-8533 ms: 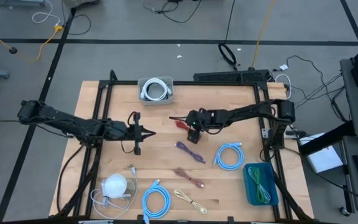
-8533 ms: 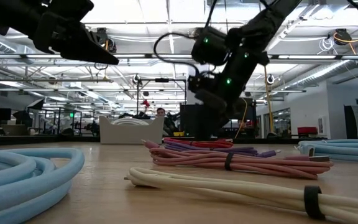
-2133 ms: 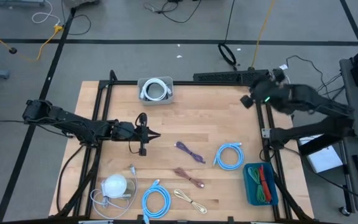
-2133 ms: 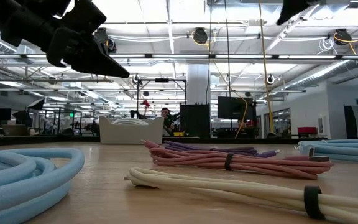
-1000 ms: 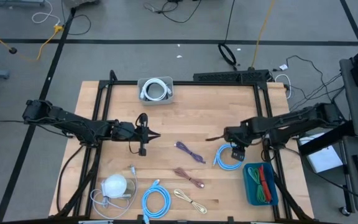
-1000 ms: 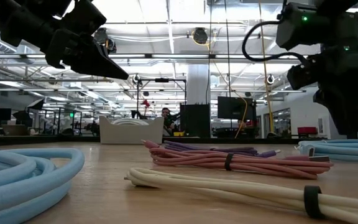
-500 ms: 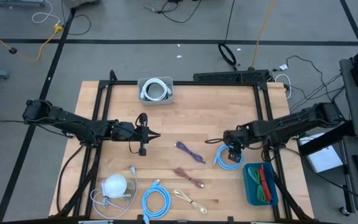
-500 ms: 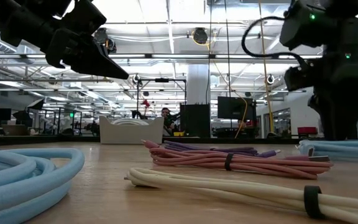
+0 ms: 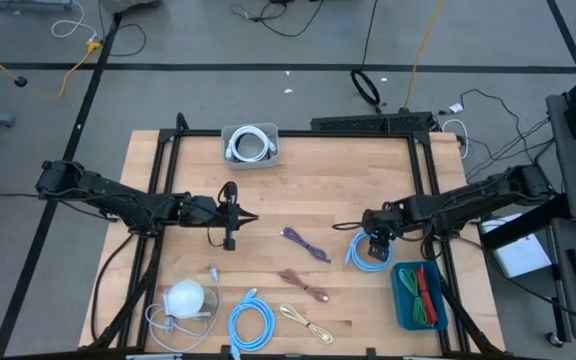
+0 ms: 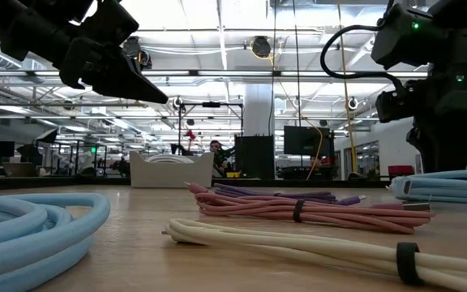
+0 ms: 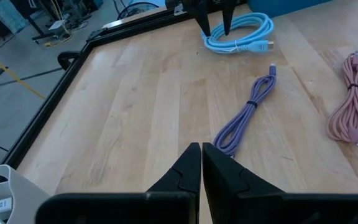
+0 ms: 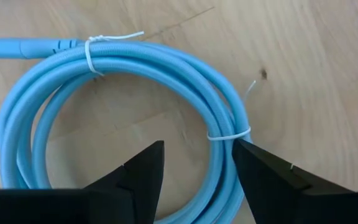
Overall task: Pick & Place USB Port
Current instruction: Put the top blue HDMI cable into the gray bin
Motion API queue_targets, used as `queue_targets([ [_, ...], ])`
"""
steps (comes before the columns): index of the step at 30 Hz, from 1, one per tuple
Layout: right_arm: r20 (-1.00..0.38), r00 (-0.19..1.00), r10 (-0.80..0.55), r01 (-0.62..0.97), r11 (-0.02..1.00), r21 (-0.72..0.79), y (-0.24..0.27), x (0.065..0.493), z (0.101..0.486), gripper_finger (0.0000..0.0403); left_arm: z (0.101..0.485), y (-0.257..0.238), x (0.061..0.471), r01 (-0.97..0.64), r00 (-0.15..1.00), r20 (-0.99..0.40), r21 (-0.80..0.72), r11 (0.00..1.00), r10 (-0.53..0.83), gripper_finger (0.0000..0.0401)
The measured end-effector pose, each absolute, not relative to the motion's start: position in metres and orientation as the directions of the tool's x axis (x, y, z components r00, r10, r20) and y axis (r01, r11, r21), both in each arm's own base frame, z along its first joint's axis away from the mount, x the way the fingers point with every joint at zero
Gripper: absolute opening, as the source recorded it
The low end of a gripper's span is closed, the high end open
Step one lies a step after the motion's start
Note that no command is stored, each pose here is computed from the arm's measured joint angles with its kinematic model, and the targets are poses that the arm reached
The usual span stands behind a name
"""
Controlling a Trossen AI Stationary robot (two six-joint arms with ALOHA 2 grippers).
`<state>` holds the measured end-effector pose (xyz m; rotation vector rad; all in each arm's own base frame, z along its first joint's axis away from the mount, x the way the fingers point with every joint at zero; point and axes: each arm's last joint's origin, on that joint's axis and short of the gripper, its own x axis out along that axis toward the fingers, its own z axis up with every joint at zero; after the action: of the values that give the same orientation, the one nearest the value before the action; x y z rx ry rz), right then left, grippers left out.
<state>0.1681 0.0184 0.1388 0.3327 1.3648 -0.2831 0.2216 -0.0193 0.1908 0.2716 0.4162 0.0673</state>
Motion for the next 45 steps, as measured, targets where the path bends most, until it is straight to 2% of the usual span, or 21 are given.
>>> queue_targets([
  [5,-0.983,0.184,-0.002,0.384,0.921,0.070,0.019,0.169,0.140,0.0179,0.191,-0.019,0.222,-0.009,0.913,-0.389,0.274,0.962,0.120,0.0021],
  [14,-0.971,0.236,-0.024,0.347,0.936,0.061,0.021,0.186,0.168,0.0175,0.191,-0.019,0.222,-0.008,0.912,-0.392,0.275,0.961,0.119,0.0021],
  [18,-0.978,0.208,-0.025,0.353,0.934,0.051,0.021,0.184,0.167,0.0176,0.190,-0.020,0.221,0.003,0.912,-0.397,0.271,0.963,0.109,0.0021],
  [26,-0.985,0.131,-0.113,0.346,0.936,-0.061,0.018,0.173,0.156,0.0175,0.190,-0.020,0.221,0.009,0.911,-0.399,0.270,0.963,0.103,0.0021],
  [34,-0.985,0.147,-0.094,0.379,0.925,-0.032,0.016,0.159,0.128,0.0172,0.190,-0.020,0.221,0.009,0.911,-0.399,0.269,0.963,0.103,0.0021],
  [37,-0.987,0.130,-0.092,0.421,0.906,-0.029,0.016,0.155,0.123,0.0154,0.190,-0.020,0.221,0.008,0.912,-0.396,0.269,0.963,0.103,0.0021],
  [41,-0.981,0.148,-0.124,0.471,0.881,-0.040,0.015,0.157,0.123,0.0096,0.191,-0.020,0.222,0.005,0.917,-0.385,0.267,0.964,0.102,0.0021],
  [43,-0.967,0.194,-0.166,0.509,0.860,-0.046,0.014,0.161,0.124,0.0063,0.192,-0.020,0.222,0.002,0.919,-0.380,0.263,0.965,0.102,0.0021],
  [45,-0.940,0.256,-0.226,0.538,0.841,-0.055,0.013,0.167,0.127,0.0050,0.192,-0.020,0.222,-0.007,0.922,-0.373,0.251,0.968,0.103,0.0021],
])
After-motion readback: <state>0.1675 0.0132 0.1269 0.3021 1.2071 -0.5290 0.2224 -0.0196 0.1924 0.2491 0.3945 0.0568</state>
